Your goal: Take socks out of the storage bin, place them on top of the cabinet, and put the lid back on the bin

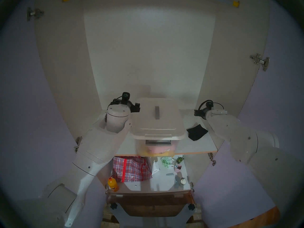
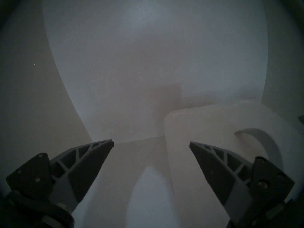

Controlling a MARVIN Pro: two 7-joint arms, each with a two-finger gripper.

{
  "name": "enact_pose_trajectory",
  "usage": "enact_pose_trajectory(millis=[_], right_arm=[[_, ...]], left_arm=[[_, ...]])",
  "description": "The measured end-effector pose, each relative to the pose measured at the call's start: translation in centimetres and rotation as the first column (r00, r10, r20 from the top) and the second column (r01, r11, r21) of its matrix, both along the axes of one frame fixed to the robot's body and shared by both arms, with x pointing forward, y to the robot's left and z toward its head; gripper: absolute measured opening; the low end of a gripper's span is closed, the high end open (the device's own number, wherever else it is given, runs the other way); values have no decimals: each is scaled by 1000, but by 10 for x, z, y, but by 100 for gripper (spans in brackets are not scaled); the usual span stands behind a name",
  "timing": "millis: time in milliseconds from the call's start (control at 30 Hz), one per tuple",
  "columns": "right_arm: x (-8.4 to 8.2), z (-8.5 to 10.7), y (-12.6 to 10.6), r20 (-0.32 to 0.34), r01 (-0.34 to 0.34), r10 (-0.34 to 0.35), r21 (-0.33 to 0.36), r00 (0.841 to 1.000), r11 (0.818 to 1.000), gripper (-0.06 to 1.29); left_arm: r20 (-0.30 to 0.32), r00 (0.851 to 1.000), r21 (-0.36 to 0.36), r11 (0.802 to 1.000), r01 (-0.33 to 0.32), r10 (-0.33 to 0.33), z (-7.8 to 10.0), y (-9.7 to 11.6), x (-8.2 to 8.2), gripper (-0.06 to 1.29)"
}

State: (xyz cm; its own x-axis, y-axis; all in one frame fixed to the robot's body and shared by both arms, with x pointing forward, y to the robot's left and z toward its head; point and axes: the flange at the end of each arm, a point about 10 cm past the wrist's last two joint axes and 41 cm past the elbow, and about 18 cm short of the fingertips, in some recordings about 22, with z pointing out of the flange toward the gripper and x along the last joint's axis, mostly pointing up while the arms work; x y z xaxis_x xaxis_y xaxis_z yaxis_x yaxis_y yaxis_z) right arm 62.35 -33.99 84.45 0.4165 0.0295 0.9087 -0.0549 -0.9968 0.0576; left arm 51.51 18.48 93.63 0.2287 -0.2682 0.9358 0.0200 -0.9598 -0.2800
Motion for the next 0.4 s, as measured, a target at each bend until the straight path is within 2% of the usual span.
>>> enact_pose_trajectory(millis=[167, 333, 400], right_arm=[[0, 0, 0, 0, 0, 0, 0, 1000, 1000, 125], [0, 0, 0, 0, 0, 0, 0, 1000, 1000, 125], [0, 0, 0, 0, 0, 0, 0, 1000, 1000, 125]], left_arm=[[110, 992, 25, 998, -61, 58, -5, 22, 11, 124], [206, 977, 7, 999, -54, 51, -11, 22, 16, 124], [227, 973, 6, 999, -48, 45, -10, 19, 17, 124]])
